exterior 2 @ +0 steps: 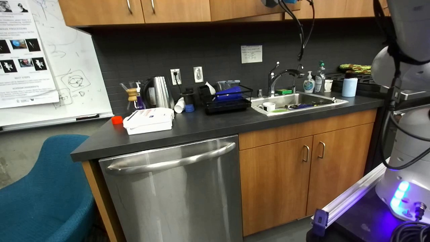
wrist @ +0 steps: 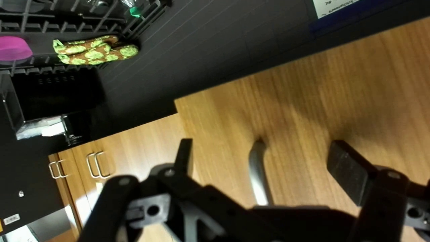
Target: Close the open upper cabinet door.
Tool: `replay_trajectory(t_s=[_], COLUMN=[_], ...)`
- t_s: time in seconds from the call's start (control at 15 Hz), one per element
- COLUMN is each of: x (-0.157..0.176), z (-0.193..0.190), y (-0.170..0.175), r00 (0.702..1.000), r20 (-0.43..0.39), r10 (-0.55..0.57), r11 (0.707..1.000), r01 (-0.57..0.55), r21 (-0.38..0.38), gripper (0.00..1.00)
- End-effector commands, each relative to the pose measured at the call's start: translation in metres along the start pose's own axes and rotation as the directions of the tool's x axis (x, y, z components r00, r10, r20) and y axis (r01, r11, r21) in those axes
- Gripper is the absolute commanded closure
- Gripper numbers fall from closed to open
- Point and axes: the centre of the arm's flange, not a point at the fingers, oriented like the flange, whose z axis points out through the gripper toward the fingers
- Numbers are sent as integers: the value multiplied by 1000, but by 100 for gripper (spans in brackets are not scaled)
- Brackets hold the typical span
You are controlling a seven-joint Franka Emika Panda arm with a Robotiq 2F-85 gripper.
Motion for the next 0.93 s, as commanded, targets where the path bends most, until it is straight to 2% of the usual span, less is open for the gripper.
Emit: replay_trajectory(t_s=[0.0,0.13,0.47,0.53,0.67,0.87], x=[27,34,18,9,-12,-30], z=[33,48,46,41,24,-2], y=[11,18,17,17,9,-7], r00=[997,994,986,979,970,957], r20=[49,77,164,204,233,251], r10=[56,79,43,-16,-74,-146], r11=[998,995,998,996,986,949], r01=[-54,-74,-49,-3,37,64], r21=[-45,-61,34,92,161,308], gripper=[0,0,0,0,0,0])
